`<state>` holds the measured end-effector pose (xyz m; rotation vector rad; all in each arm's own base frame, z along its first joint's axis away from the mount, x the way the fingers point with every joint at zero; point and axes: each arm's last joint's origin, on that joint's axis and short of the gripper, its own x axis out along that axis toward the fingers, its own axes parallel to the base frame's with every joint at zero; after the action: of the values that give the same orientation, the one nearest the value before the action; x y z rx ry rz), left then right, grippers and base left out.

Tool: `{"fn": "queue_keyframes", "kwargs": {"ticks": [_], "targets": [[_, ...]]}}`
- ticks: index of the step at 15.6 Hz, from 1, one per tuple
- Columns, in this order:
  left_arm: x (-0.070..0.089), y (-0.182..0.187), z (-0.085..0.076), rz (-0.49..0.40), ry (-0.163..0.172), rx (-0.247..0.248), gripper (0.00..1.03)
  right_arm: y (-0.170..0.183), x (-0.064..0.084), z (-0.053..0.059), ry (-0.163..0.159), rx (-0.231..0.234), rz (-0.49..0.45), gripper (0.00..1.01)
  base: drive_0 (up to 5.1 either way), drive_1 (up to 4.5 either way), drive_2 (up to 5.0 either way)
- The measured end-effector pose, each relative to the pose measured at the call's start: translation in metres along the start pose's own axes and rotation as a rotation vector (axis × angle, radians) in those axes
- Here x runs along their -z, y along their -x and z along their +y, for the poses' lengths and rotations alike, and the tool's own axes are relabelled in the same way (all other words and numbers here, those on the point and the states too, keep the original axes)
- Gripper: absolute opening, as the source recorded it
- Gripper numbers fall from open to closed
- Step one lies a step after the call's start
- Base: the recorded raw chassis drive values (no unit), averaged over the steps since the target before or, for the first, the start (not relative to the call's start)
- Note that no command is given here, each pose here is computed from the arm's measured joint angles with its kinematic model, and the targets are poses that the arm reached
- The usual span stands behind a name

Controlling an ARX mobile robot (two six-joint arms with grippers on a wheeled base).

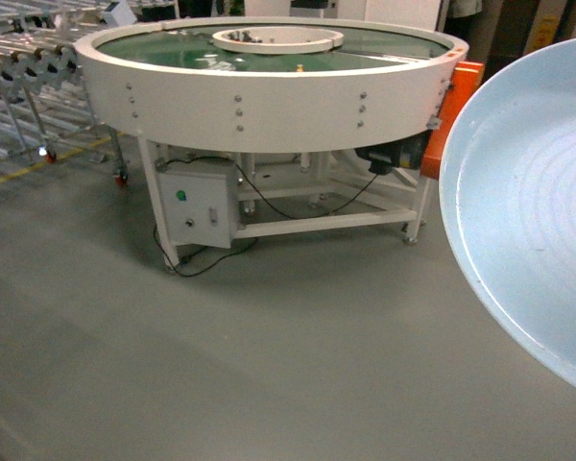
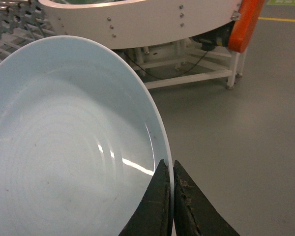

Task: Place blue tray on left shelf second layer neatly

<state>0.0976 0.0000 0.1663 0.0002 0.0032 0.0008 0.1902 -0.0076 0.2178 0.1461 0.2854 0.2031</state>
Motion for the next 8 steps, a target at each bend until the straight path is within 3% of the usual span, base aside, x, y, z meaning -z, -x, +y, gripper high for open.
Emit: {"fn": "queue_keyframes", "kwargs": {"ticks": [3, 6, 8], "targets": [[0.0000, 0.0000, 0.0000, 0.000, 0.000, 0.000, 0.98, 0.0000, 0.0000, 0.0000, 0.000, 0.000, 0.000, 0.02, 3.5, -3.23, -4.4], [-0.0005, 0.0000, -0.0001, -0.005, 0.000, 0.005, 0.98, 0.0000, 0.0012, -0.0010, -0.003, 0.016, 0.006, 0.02, -1.4, -1.42, -1.4], [0.0001, 0.0000, 0.0000, 0.002, 0.000, 0.000, 0.98, 0.0000, 0.0004, 0.0001, 0.001, -0.001, 0.000, 0.02, -1.6, -1.55, -1.6]]}}
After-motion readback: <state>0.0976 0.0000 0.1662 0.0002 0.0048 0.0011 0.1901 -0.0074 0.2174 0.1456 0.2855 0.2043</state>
